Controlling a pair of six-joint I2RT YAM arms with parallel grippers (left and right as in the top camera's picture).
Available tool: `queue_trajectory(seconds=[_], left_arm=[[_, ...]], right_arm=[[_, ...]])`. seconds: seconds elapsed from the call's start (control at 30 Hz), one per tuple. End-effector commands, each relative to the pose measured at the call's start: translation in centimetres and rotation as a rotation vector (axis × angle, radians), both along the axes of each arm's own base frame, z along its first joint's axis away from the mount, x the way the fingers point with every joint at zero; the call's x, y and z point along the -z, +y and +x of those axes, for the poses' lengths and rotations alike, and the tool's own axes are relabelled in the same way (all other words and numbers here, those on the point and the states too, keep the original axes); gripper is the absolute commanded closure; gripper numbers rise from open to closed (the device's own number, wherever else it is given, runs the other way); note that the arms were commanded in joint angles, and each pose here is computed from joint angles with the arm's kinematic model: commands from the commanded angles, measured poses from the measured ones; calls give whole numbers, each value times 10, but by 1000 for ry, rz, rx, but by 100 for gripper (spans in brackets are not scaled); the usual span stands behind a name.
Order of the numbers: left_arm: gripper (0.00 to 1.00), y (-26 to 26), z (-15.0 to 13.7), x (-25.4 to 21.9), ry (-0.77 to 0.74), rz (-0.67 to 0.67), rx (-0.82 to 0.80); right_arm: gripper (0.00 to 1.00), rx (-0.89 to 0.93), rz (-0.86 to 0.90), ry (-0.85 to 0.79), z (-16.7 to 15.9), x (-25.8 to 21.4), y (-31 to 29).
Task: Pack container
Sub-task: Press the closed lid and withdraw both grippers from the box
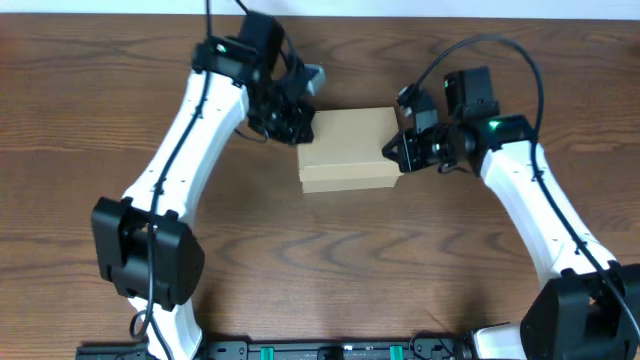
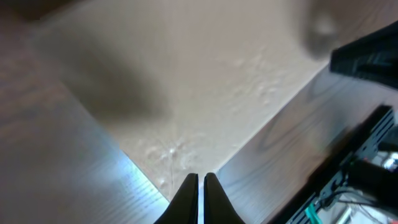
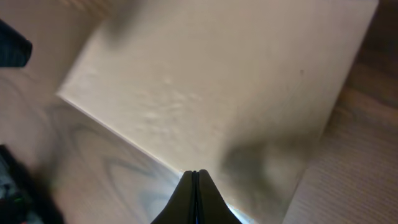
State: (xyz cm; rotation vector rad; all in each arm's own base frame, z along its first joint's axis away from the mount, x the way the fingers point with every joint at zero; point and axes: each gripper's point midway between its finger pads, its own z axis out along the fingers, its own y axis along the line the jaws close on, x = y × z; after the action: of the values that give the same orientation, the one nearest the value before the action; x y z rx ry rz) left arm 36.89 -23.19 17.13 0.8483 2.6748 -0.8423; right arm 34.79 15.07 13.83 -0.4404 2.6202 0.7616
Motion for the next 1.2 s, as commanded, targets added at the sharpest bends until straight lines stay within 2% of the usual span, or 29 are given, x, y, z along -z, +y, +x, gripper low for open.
queue_trajectory(seconds=[0.0, 0.27, 0.5, 0.63, 0.8, 0.93, 1.03, 1.17], left_arm=[[94, 3, -7, 30, 49, 34, 1], [94, 6, -18, 66, 111, 49, -29], [94, 7, -21, 69, 125, 54, -37], [94, 12, -22, 65, 147, 67, -76], [94, 17, -30, 30, 90, 54, -83], [94, 32, -37, -7, -2, 84, -132], [94, 41, -52, -40, -64, 79, -155], [94, 60, -74, -74, -152, 102, -181]], right_arm=[[99, -4, -45, 20, -8, 27, -5], [99, 22, -60, 41, -17, 58, -10], [99, 40, -49, 37, -14, 56, -9], [99, 71, 0, 28, -9, 36, -4], [99, 104, 26, -86, -6, -20, -6], [99, 300, -92, -163, -11, -51, -42], [99, 378, -166, -149, -33, -59, -63], [99, 372, -184, -113, -68, -67, -69]])
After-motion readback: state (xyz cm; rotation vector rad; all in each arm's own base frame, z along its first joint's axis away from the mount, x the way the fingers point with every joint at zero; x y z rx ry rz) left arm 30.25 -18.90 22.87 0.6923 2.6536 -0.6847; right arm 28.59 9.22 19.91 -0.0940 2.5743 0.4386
